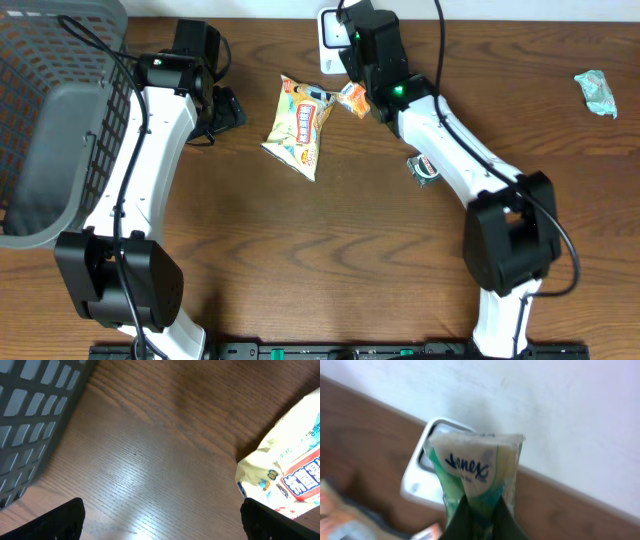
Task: Scan the item barcode
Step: 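Lift the teal Kleenex pack up to the scanner face, then carry the teal Kleenex pack to the far right and release it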
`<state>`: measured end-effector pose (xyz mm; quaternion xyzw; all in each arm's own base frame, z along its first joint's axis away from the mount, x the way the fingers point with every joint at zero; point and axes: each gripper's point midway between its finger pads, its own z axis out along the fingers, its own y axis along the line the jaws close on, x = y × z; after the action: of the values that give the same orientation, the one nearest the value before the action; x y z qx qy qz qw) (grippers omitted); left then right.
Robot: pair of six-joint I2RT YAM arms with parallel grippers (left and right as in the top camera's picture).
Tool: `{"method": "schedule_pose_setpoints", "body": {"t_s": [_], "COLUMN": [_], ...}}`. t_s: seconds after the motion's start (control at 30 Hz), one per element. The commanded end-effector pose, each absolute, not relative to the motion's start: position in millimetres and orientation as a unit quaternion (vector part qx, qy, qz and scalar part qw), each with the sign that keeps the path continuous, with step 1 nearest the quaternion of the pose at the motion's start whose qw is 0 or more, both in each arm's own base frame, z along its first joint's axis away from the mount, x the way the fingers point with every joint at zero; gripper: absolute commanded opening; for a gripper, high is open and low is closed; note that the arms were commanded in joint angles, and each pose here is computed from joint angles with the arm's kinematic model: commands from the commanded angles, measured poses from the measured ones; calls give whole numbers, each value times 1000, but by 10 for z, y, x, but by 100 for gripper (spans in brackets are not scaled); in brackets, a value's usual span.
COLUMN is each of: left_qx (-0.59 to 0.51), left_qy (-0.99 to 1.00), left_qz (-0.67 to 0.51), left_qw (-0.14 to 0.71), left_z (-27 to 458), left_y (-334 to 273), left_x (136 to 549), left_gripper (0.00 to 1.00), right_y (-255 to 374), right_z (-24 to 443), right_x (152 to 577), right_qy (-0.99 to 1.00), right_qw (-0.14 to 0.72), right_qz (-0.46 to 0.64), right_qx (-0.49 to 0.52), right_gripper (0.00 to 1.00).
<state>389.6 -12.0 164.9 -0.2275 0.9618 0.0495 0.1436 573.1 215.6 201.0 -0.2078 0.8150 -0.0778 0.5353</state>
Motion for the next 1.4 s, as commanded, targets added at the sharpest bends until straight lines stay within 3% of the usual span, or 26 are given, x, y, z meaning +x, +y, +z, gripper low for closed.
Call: {"method": "schedule_pose_setpoints", "body": {"t_s": [0.0,0.27,0.5,0.63,0.77,0.97,1.07,1.27,1.3,1.37], "left_qx": [-222,-222,-222,-222,-222,-222,-222,-222,-222,-222], "left_qy": [962,962,962,962,962,962,962,962,962,962], "left_qz": [56,56,56,56,56,56,56,56,56,56], "left_qw": [147,147,147,147,147,147,147,147,147,147], "left_z": [1680,1680,1680,1680,1680,1680,1680,1680,1680,1680], "left_y": [-85,-85,-85,-85,-85,-85,-85,-85,-85,-85], "left_x": [3894,3894,3894,3894,3894,3894,3894,3894,3894,3894], "left_gripper": [98,98,98,98,98,98,98,98,98,98], "right_y": [2113,2343,2490,2492,2306,987,42,-1381,-1584,-1851], "right_z": [1704,1826,1471,1515,1778,2098,1836,1298,1246,1186], "right_x": [5920,6431,6555,6556,6566,6587,6416,5807,5689,5520], "right_qy": [787,725,685,685,712,764,807,880,886,892], "right_qw": [528,560,517,520,540,475,373,226,206,180], "right_qz": [-162,-233,-293,-298,-287,-376,-427,-417,-416,-415], "right_qx": [-276,-327,-421,-415,-345,-221,-162,-38,-19,9], "right_gripper": [1,1,1,1,1,1,1,1,3,17]}}
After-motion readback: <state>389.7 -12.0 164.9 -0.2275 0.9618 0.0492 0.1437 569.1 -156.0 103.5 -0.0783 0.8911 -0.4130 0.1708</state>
